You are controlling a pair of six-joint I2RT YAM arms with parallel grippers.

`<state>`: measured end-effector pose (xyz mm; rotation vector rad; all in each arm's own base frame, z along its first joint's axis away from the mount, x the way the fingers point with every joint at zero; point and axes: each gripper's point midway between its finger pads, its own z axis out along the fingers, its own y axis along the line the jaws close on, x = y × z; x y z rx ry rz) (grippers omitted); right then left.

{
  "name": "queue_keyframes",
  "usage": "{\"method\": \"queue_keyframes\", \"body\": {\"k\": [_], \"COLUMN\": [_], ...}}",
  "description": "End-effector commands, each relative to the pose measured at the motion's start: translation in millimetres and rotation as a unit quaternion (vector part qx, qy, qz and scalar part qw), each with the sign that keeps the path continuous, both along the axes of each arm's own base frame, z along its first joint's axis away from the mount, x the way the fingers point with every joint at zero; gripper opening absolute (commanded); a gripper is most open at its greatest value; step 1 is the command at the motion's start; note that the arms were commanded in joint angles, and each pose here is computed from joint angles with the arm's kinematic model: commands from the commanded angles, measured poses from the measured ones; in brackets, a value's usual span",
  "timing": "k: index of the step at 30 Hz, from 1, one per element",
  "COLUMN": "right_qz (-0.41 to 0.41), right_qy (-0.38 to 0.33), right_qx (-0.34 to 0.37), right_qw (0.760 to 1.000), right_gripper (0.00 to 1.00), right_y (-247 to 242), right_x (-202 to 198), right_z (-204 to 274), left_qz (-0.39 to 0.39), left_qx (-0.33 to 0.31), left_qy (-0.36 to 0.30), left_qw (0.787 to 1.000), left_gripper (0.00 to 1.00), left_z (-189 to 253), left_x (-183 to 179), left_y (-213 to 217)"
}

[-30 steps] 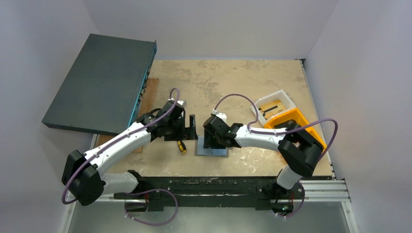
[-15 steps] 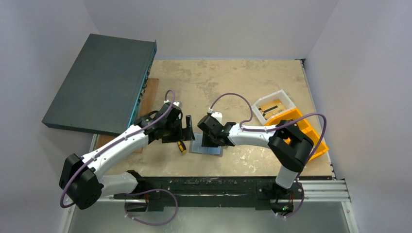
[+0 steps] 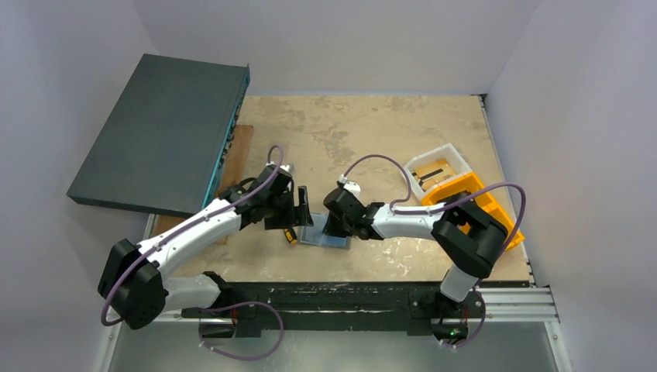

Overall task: Take the credit cards out of the card holder
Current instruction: Remove the credit card from the card holder.

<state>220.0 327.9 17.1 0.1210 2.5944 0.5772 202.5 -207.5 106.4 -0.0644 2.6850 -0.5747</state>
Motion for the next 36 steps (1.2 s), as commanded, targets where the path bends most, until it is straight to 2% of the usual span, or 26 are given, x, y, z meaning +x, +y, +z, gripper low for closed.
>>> {"method": "queue_keyframes", "body": {"k": [1,9,13,22,27,33,36], "right_qz": [0.007,0.027,0.031,0.019,0.021,0.021,0.025], "right_qy": [0.059,0.058,0.062,0.076,0.084,0.083,0.079], "right_qx": [-0.064,-0.002,0.013,0.022,0.026,0.031,0.039], "right_qw": [0.996,0.998,0.998,0.997,0.996,0.996,0.996], "right_gripper": [0.0,0.0,0.0,0.0,0.0,0.0,0.0], "right_y": [-41,-37,-37,-50,-50,-49,-46], "right_x": [-32,-39,-40,-39,-42,-42,-41], "right_z": [-42,-39,-41,-50,-55,-54,-48], "left_qz": [-0.017,-0.049,-0.052,-0.036,-0.04,-0.044,-0.044], "left_qx": [-0.032,-0.046,-0.04,-0.006,-0.008,-0.023,-0.028], "left_qy": [0.003,0.023,0.037,0.053,0.06,0.071,0.075], "left_qw": [0.999,0.997,0.997,0.998,0.997,0.996,0.996], "left_gripper": [0.75,0.61,0.5,0.45,0.43,0.34,0.25], "left_z": [-2,-17,-30,-51,-57,-62,-62], "left_x": [4,4,5,9,7,4,3], "left_y": [-17,-41,-47,-43,-44,-51,-53]}}
